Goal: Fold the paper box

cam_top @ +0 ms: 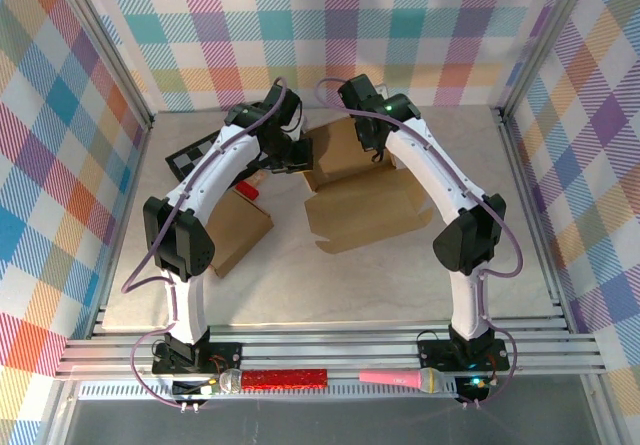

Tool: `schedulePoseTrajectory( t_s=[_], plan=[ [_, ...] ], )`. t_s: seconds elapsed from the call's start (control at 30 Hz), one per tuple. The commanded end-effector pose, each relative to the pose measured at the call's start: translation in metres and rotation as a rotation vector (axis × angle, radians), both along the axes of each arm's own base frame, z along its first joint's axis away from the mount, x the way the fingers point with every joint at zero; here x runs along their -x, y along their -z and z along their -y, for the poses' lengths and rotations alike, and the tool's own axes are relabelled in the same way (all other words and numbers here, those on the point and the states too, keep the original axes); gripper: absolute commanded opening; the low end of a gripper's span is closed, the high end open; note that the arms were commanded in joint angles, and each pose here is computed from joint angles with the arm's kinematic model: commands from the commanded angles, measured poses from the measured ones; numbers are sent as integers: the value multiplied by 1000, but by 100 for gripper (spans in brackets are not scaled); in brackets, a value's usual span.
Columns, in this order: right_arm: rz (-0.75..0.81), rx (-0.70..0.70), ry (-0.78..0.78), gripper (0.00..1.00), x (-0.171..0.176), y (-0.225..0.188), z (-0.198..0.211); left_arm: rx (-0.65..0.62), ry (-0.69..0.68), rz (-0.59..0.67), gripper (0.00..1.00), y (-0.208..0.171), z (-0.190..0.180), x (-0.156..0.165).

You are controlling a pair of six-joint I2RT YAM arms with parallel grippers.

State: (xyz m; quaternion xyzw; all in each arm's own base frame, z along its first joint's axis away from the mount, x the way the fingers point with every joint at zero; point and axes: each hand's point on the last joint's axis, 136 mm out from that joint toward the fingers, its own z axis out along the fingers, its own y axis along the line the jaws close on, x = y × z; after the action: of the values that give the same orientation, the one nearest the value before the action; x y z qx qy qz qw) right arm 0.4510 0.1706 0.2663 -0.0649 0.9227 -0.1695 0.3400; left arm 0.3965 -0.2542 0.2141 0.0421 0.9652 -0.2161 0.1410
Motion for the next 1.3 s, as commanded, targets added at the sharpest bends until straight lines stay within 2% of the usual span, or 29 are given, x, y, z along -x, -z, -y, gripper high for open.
schedulePoseTrajectory(
  t_s=[0.0,0.2,0.43,0.57,0.7,0.87,1.07,1.27],
  plan=[
    [43,32,71,9,-3,-10,15,6,32,-2,0,-9,4,7],
    [67,90,147,0,-1,-12,30,9,31,-2,0,-9,5,8],
    [69,19,111,0,6,-17,17,3,23,0,0,-5,4,5],
    [33,0,120,0,14,-2,18,3,4,-1,0,8,7,0],
    [-9,0,152,0,27,28,25,-20,-12,11,1,30,13,-4],
    [-31,-51,179,0,45,61,30,-41,-75,30,3,76,14,-8],
    [-118,-27,221,0,64,105,39,-26,-116,30,4,130,15,-5],
    [-160,-1,226,0,73,126,42,-39,-99,37,13,153,22,-1]
  ],
)
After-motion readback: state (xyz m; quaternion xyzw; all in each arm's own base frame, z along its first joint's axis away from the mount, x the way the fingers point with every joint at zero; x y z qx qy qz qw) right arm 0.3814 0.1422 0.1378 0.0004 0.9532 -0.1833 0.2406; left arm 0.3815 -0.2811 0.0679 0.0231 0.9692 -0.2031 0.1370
